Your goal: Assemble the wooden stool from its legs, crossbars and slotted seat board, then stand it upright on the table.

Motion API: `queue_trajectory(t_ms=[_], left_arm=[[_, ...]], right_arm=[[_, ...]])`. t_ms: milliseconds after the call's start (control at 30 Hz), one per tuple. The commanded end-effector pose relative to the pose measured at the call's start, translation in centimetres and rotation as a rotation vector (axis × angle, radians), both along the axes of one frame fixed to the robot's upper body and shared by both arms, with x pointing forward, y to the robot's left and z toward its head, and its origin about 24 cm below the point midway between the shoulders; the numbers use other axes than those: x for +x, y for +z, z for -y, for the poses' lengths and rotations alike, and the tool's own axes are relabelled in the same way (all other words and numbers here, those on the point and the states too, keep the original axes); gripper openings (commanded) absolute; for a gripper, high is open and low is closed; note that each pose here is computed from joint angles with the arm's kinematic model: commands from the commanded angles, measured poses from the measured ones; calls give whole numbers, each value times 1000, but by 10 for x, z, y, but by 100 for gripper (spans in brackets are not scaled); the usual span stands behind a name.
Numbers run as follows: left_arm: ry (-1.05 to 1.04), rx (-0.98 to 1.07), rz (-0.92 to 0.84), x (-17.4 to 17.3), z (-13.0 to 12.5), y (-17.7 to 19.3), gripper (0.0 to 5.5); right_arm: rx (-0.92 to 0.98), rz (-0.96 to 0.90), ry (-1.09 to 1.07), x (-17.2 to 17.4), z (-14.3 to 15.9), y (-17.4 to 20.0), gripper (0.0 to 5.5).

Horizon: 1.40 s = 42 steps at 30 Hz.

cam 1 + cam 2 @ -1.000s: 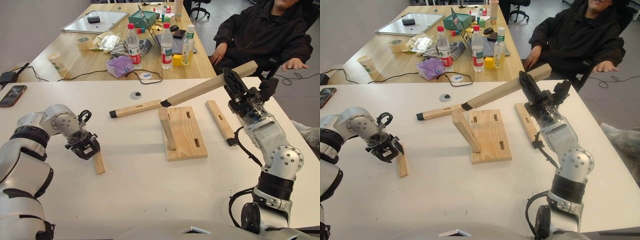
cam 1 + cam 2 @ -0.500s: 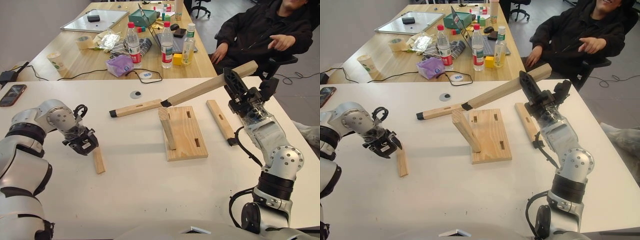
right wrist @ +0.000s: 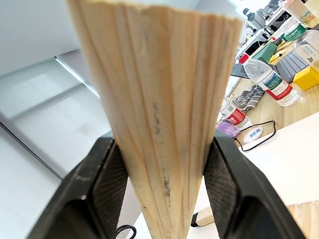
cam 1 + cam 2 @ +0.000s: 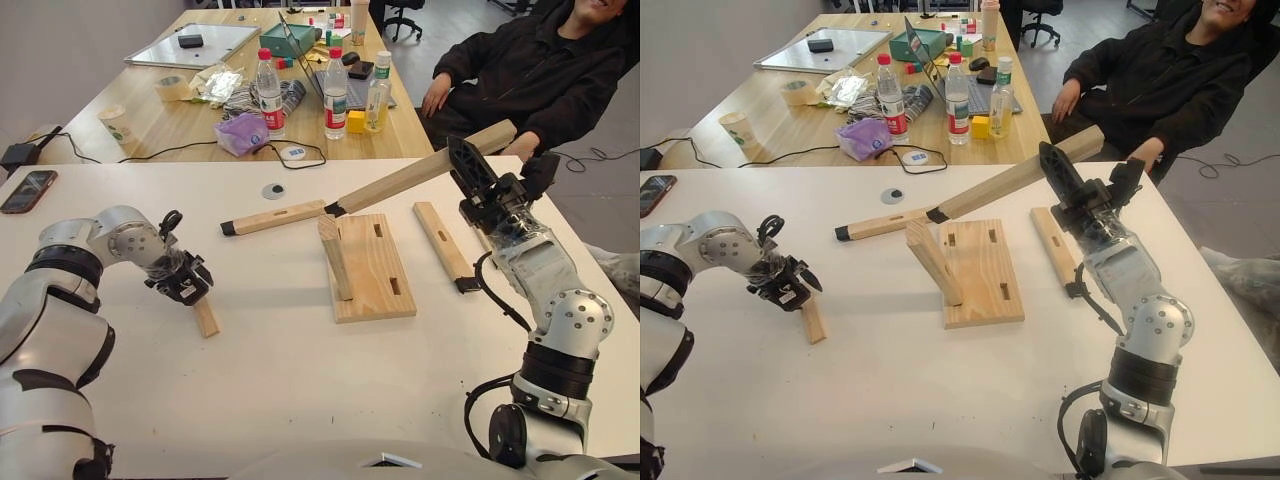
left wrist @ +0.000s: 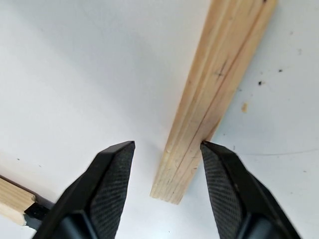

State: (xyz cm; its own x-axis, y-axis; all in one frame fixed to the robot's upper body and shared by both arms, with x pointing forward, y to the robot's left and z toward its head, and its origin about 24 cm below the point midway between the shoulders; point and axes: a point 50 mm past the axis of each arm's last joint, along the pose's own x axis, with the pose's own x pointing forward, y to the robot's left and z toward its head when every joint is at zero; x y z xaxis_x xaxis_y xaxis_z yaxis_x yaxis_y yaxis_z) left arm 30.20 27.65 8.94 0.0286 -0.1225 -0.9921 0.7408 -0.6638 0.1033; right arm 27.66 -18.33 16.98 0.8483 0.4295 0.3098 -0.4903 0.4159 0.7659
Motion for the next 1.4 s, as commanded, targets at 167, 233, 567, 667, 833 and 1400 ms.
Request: queue_trajectory(t_ms=[167, 233, 567, 667, 833, 1400], left_arm=[[51, 56, -66, 6, -4, 20, 242], [46, 63, -84, 4, -4, 17, 242], [71, 51, -131, -8, -8, -6, 242], [88, 48, -131, -12, -10, -14, 242], [116, 75, -130, -15, -15, -22, 179], [513, -643, 705, 55, -11, 116, 126]], right_arm=[[0, 32, -20, -3, 2, 6, 206], [3, 35, -23, -4, 1, 7, 206], [-6, 35, 0, -1, -1, 10, 206], [-10, 34, 8, 0, -1, 10, 206], [-17, 30, 15, 1, -2, 10, 206], [-128, 384, 88, 11, -18, 77, 206]])
